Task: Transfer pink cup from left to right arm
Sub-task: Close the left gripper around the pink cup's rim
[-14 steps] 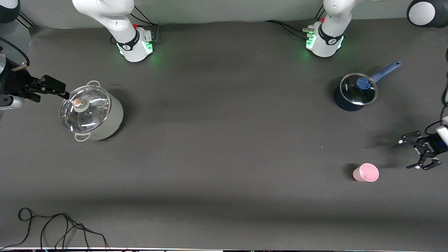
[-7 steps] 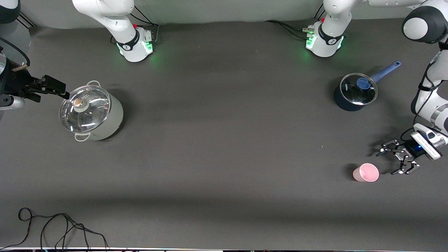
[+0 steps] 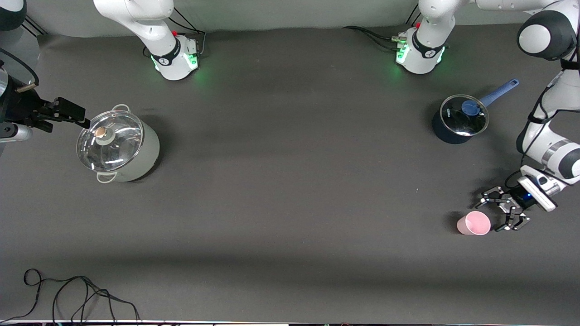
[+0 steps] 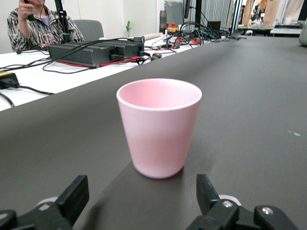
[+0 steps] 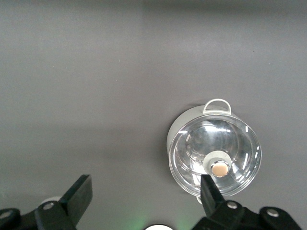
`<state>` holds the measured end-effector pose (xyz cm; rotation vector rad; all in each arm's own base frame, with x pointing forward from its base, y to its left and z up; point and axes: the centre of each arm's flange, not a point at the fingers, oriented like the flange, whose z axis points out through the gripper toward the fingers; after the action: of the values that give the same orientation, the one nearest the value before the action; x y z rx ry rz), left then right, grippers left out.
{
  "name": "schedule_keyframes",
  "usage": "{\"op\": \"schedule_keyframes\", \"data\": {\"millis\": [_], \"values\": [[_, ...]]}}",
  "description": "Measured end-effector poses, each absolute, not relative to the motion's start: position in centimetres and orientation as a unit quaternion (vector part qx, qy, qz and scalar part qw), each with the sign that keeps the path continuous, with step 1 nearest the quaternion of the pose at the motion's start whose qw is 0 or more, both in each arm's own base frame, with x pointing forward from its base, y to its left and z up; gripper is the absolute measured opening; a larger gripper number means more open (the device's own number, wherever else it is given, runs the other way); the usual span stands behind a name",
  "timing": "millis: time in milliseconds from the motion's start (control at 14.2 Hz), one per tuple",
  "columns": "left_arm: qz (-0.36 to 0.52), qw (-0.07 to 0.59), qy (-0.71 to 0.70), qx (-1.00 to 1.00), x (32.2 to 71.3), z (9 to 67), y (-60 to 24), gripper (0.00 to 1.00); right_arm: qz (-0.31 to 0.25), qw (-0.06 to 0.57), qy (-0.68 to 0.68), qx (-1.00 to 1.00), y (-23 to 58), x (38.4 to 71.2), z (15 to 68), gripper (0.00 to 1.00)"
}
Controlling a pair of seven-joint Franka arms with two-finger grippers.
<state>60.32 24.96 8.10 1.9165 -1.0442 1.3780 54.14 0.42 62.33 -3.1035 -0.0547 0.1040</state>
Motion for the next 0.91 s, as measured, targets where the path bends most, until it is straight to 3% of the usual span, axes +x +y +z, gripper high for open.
{"op": "schedule_keyframes", "data": {"millis": [915], "values": [[0.534, 0.267, -0.342, 0.726, 62.7, 7.4, 19.1, 0.97, 0.034, 0.018, -0.018, -0.999, 0.4, 54.1, 62.3, 1.00]]}}
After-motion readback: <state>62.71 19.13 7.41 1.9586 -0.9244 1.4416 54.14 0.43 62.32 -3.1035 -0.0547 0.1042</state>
